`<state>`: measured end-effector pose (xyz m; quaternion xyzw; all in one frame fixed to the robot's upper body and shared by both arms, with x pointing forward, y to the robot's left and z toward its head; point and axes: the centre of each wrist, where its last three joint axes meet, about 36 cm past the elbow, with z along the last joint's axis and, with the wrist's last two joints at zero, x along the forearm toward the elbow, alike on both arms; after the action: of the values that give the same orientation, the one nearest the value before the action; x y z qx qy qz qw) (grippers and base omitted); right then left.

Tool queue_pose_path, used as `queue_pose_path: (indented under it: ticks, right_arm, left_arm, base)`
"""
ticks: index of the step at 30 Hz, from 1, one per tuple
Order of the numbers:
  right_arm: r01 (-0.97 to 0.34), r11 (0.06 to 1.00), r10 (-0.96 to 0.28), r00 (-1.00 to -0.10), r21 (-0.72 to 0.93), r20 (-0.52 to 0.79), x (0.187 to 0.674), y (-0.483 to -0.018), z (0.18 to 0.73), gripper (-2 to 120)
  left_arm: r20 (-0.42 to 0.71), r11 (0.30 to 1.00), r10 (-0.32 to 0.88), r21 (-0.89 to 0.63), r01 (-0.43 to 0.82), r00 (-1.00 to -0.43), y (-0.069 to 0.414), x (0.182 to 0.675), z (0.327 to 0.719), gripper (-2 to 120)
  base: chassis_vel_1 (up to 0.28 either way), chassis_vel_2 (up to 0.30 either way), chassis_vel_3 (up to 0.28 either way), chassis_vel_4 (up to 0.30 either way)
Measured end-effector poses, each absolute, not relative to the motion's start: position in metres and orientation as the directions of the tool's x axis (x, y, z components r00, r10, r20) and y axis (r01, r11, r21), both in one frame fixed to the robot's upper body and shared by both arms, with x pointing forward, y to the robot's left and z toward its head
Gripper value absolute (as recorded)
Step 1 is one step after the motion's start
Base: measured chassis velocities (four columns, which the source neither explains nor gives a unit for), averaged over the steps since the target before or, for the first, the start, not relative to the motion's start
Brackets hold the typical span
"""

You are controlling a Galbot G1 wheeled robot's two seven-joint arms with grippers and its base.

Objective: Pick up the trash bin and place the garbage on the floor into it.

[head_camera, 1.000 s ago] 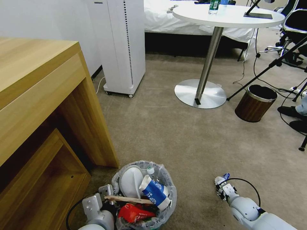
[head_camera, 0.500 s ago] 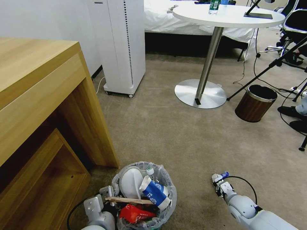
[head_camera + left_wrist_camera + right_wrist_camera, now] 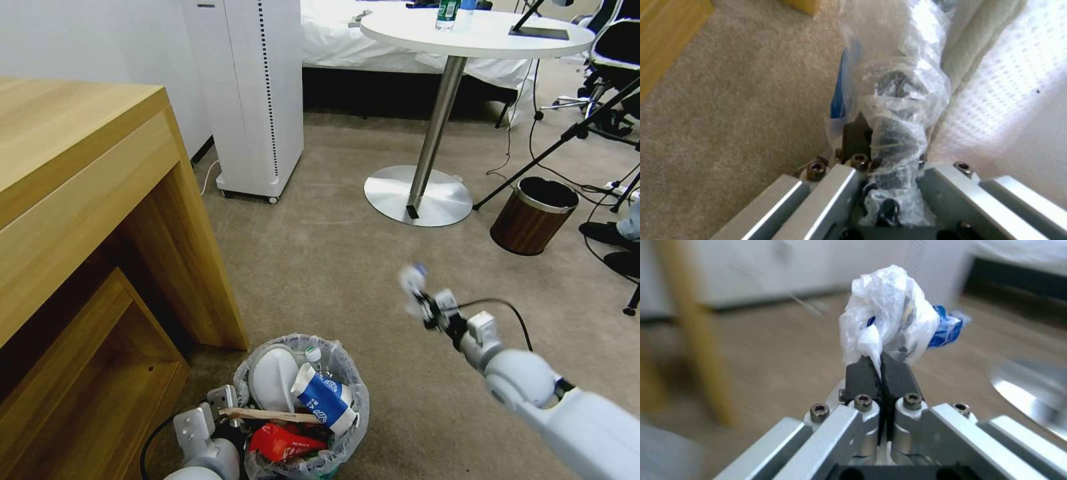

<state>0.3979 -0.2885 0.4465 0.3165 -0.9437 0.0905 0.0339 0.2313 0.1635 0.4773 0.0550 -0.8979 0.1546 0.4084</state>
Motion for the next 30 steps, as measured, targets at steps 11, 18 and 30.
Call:
queue_pose_path:
  ticks: [11,18,30]
  right_arm:
    - [-0.819,0.571,-0.814,-0.559,0.046,0.159,0.329,-0.219,0.461,0]
    - [-0.847,0.523,-0.845,-0.501,0.094,0.188,0.313,-0.203,0.464,0]
    - [-0.832,0.536,-0.822,-0.473,0.147,0.319,0.282,-0.206,0.434,0]
  left_arm:
    - [0.769,0.948,0.018,-0.215,-0.233,-0.639,0.156,0.237,0.469,0]
    - [0.774,0.947,0.013,-0.213,-0.241,-0.633,0.153,0.241,0.464,0]
    - [0.774,0.94,0.003,-0.218,-0.263,-0.633,0.152,0.243,0.462,0]
  base:
    - [0.0,0.0,0.0,0.0]
    - [0.0,0.0,0.0,0.0]
    - [0.0,0.0,0.0,0.0]
